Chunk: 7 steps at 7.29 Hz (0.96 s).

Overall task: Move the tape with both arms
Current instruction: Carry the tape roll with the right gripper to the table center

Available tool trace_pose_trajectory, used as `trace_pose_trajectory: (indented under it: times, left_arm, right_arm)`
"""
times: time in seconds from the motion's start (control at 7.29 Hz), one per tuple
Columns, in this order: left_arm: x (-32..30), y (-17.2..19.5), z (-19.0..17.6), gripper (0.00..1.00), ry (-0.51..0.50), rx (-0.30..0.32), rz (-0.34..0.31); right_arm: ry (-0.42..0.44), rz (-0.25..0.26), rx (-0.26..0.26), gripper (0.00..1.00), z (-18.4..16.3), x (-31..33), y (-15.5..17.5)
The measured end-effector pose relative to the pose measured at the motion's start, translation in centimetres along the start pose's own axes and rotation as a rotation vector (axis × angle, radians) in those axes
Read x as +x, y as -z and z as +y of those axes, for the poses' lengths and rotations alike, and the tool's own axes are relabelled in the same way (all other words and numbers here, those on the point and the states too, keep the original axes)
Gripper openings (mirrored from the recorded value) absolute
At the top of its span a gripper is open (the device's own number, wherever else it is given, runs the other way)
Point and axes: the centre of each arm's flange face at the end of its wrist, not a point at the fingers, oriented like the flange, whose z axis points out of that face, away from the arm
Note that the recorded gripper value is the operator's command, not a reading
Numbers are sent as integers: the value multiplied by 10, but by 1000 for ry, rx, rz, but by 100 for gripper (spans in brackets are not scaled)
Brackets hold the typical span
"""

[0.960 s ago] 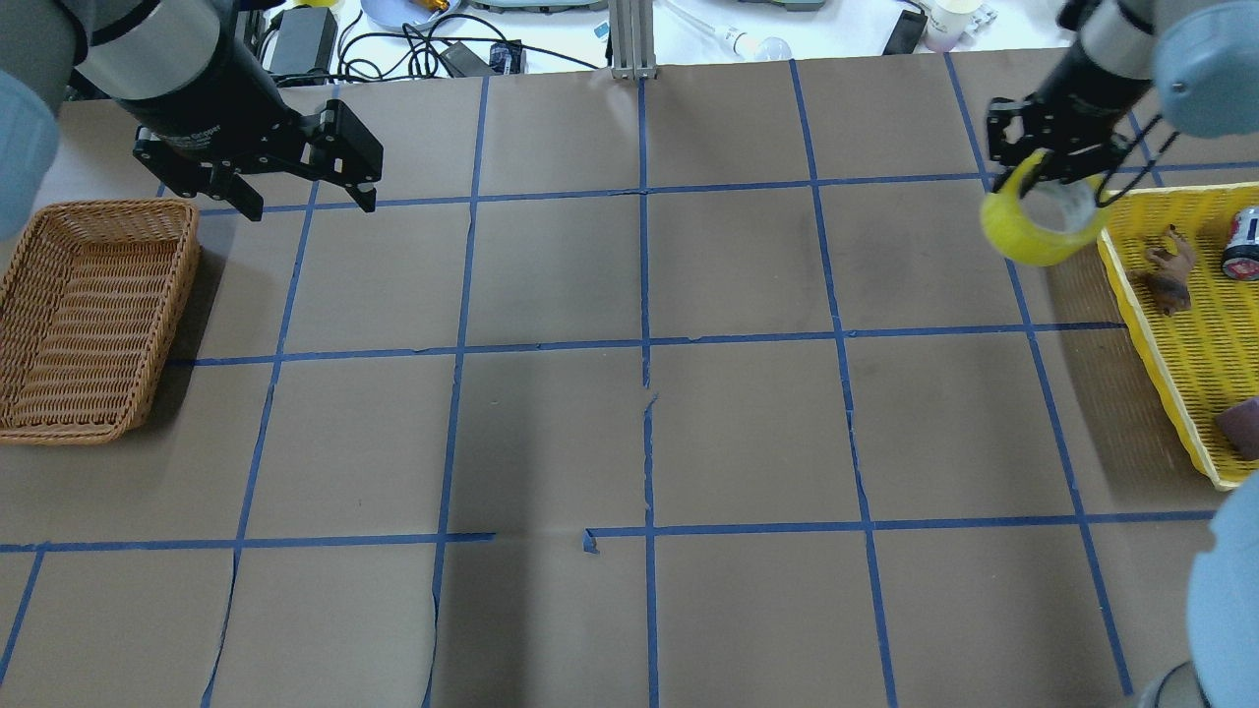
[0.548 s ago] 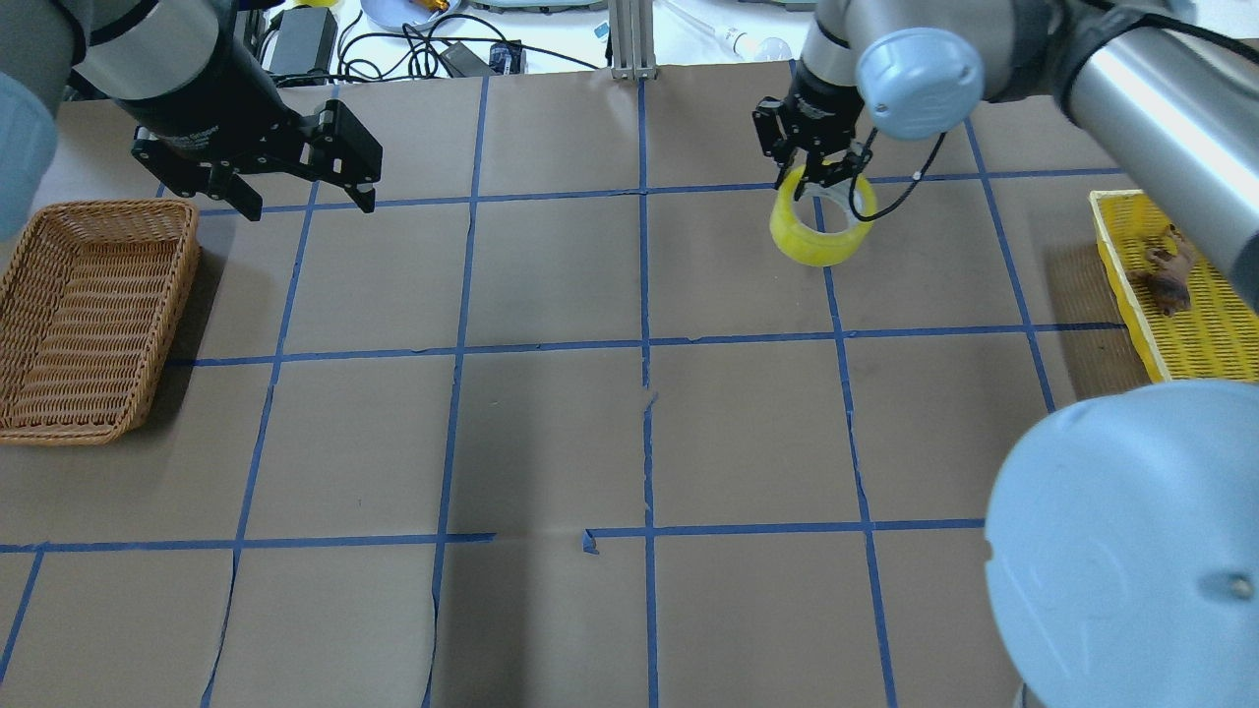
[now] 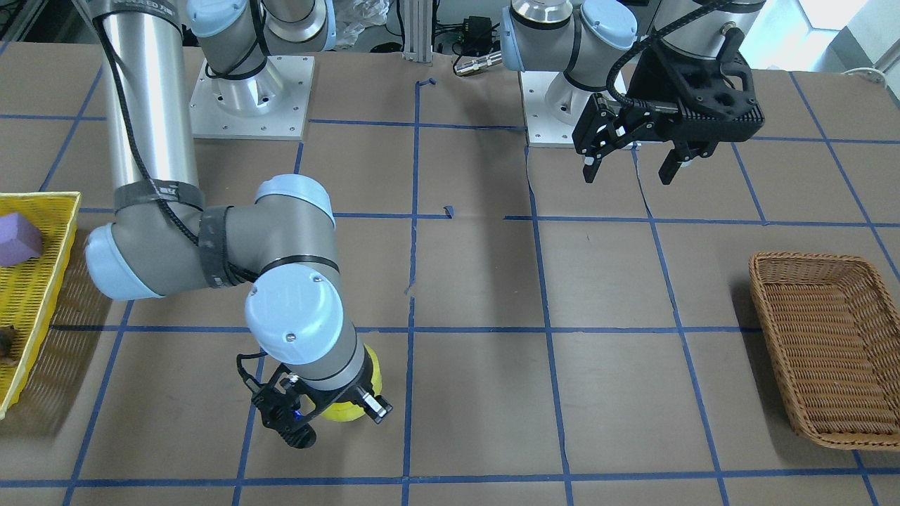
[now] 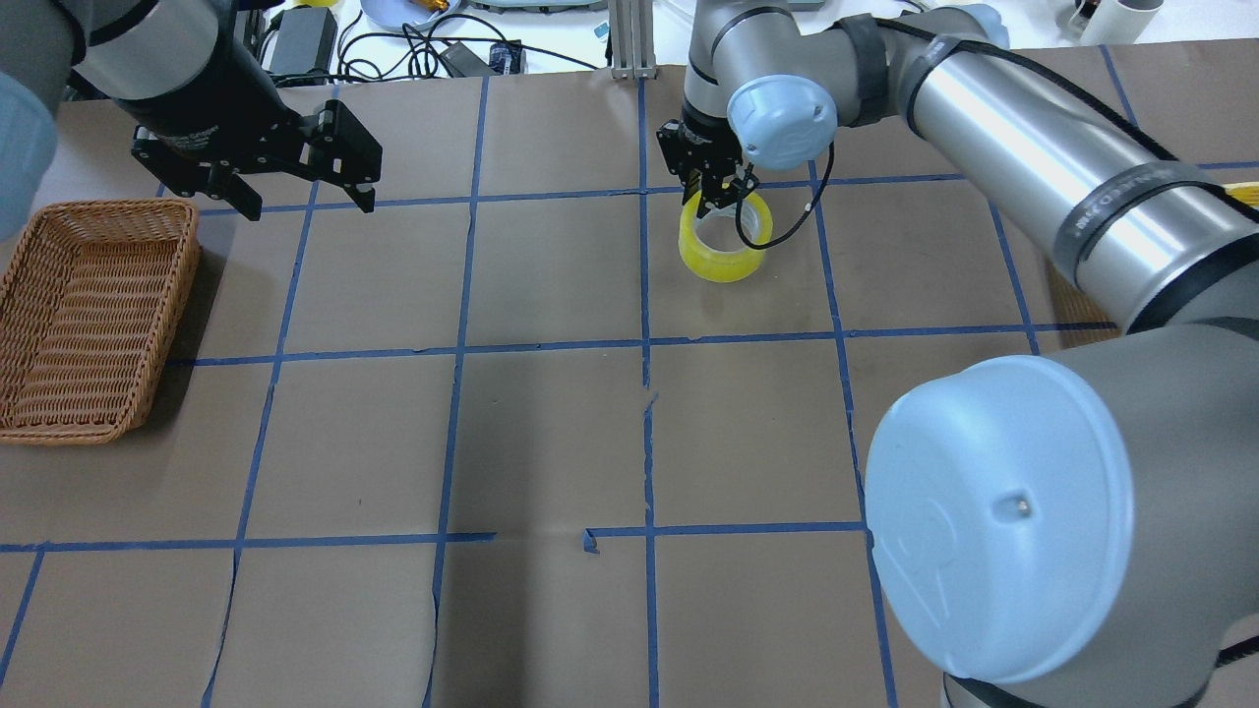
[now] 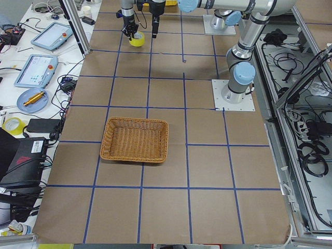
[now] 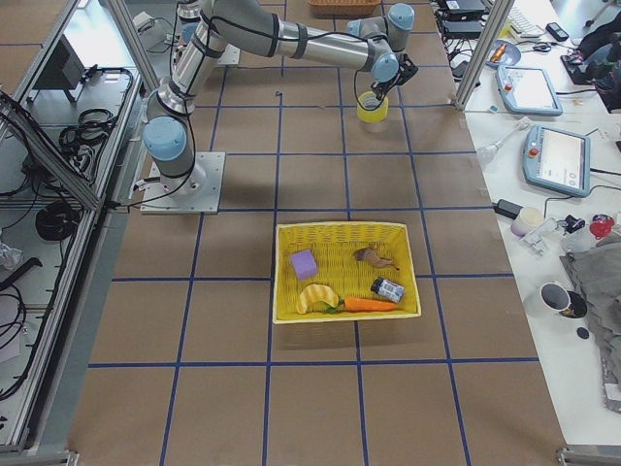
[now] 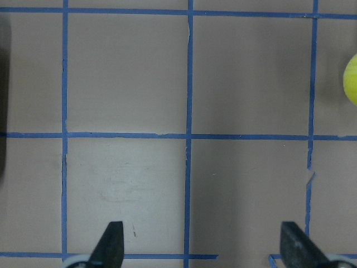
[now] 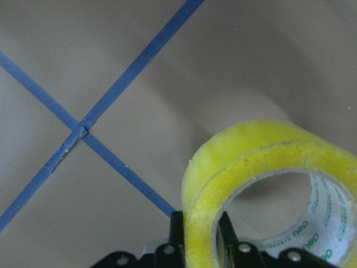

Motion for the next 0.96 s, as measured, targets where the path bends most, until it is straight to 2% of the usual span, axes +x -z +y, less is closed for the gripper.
trace_pose_trajectory:
  times: [0.55,0.69,0.82,0.96]
  left_arm:
    - [0,1,0,100,-2,1,-2]
    - [0,1,0,100,-1,2,-3]
    - [-1,1,0,100,0,2,-3]
    - [0,1,0,100,0,2,-2]
  right_arm:
    - [-48,-16,-8,0,32,-28,-32]
    - [-53,-21,-20,76,37,-30,-36]
    - [-47,-25,-29,100,39,-31,-38]
    - [-26,-28,-31,100,40,-31,-36]
